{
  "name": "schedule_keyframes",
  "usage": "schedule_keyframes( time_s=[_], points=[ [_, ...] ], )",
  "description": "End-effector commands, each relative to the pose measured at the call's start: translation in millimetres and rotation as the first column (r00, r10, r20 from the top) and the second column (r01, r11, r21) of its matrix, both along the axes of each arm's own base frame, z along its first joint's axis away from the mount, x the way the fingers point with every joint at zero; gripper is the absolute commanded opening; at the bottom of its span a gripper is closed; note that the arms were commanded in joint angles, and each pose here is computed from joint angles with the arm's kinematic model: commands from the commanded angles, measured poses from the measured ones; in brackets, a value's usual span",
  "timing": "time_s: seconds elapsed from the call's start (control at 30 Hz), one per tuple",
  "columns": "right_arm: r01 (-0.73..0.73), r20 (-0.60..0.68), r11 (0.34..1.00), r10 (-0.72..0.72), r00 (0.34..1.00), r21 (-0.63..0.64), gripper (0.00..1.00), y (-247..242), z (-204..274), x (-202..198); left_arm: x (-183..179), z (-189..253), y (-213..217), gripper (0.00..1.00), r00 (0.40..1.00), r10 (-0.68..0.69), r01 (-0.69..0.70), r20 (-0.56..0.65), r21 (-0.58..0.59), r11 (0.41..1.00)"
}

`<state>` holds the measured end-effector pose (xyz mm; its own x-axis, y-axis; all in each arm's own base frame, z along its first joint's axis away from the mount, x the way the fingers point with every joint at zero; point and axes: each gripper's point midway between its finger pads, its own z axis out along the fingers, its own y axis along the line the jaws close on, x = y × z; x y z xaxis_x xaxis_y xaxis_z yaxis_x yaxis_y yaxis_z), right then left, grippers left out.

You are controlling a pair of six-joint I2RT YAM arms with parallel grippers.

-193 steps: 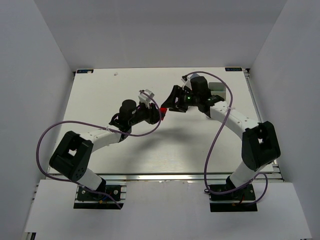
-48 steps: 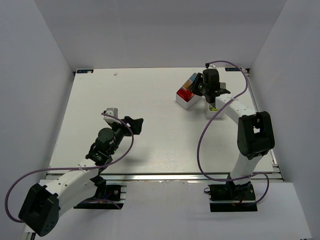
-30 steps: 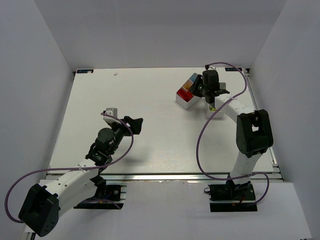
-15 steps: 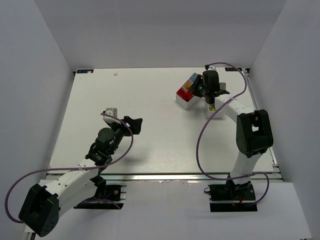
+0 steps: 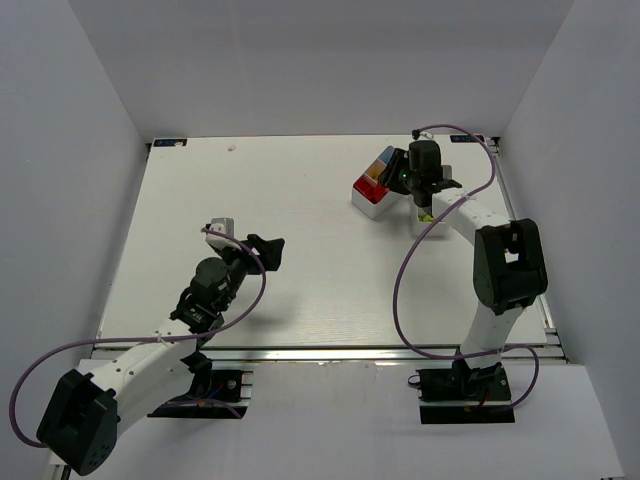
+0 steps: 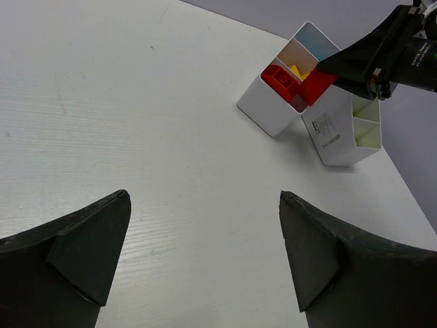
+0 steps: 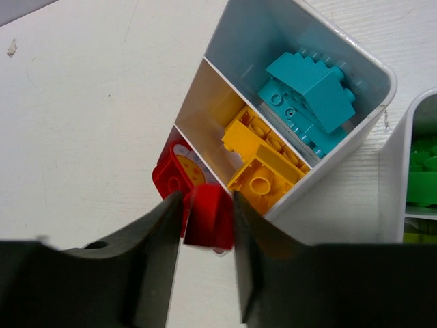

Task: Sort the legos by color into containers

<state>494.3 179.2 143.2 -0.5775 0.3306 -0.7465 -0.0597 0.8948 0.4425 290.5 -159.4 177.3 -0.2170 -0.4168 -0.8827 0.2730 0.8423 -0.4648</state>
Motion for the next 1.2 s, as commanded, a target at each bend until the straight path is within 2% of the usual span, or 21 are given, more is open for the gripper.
schedule_keyframes(
  time_s=[0.0,0.1,0.23,0.5,0.7,0.73,0.8,0.83,0.87,0.9,0.93,0.97,1.03,1.13,1.17],
  points=[
    [-0.003,0.041,1.0,0.004,0.999,-0.02,0.43,-6.7,2.9,7.5,-0.1,3.5,3.3,0.98,1.0,0.013,-0.013,0.009,-0.011,1.0],
    [-0.01,0.043,1.0,0.012,0.999,-0.03,0.5,-6.7,0.6,7.9,-0.3,3.3,3.5,0.98,1.0,0.013,-0.013,0.008,-0.01,1.0],
    [-0.012,0.045,0.999,0.014,0.999,-0.033,0.52,-6.5,-0.3,9.5,-1.1,3.4,4.3,0.98,1.0,0.015,-0.015,0.008,-0.015,1.0],
    [-0.076,0.072,0.997,0.076,0.995,-0.006,0.5,3.1,12.5,5.4,-1.6,2.6,5.2,0.98,1.0,0.018,-0.018,0.008,-0.015,1.0],
    [-0.232,0.213,0.972,0.231,0.949,-0.023,0.45,18.1,53.1,-10.2,-0.6,3.3,4.6,0.98,1.0,0.018,-0.018,0.004,-0.012,1.0],
    [-0.274,0.26,0.961,0.275,0.926,-0.041,0.45,20.7,63.5,-17.0,-0.3,3.7,5.0,0.98,1.0,0.021,-0.021,0.004,-0.012,1.0],
    [-0.509,0.334,0.854,0.513,0.791,-0.108,0.53,41.4,77.5,-43.9,1.3,4.4,7.1,0.98,0.999,0.036,-0.036,-0.002,-0.011,0.999],
    [-0.601,0.348,0.788,0.605,0.716,-0.135,0.68,46.7,81.1,-59.2,2.0,6.4,7.8,0.98,0.999,0.043,-0.043,-0.001,-0.014,0.999],
    [-0.673,0.363,0.721,0.679,0.638,-0.166,0.89,49.5,88.7,-69.5,3.2,6.8,9.4,0.98,0.998,0.055,-0.055,-0.007,-0.014,0.998],
    [-0.748,0.376,0.623,0.765,0.522,-0.23,0.89,54.7,91.0,-84.0,3.4,6.6,10.3,0.98,0.998,0.062,-0.062,-0.017,-0.015,0.998],
    [-0.759,0.362,0.601,0.785,0.502,-0.251,0.9,53.2,92.7,-88.4,6.0,14.3,10.9,0.98,0.997,0.071,-0.071,-0.009,-0.019,0.997],
    [-0.77,0.321,0.59,0.798,0.51,-0.242,0.89,50.3,91.0,-94.3,7.2,17.3,11.2,0.98,0.997,0.075,-0.076,-0.008,-0.018,0.997],
    [-0.727,0.295,0.603,0.797,0.527,-0.33,0.89,37.7,97.6,-91.0,10.1,27.7,10.8,0.98,0.997,0.079,-0.08,-0.005,-0.009,0.997],
    [-0.568,0.278,0.681,0.72,0.636,-0.462,0.89,5.8,108.5,-77.3,12.7,40.6,6.9,0.98,0.998,0.057,-0.057,0.005,0.029,0.998],
    [-0.555,0.297,0.682,0.719,0.629,-0.476,0.89,4.1,118.9,-80.2,13.8,48.0,4.9,0.98,0.999,0.051,-0.051,0.017,0.021,0.998]
  ],
)
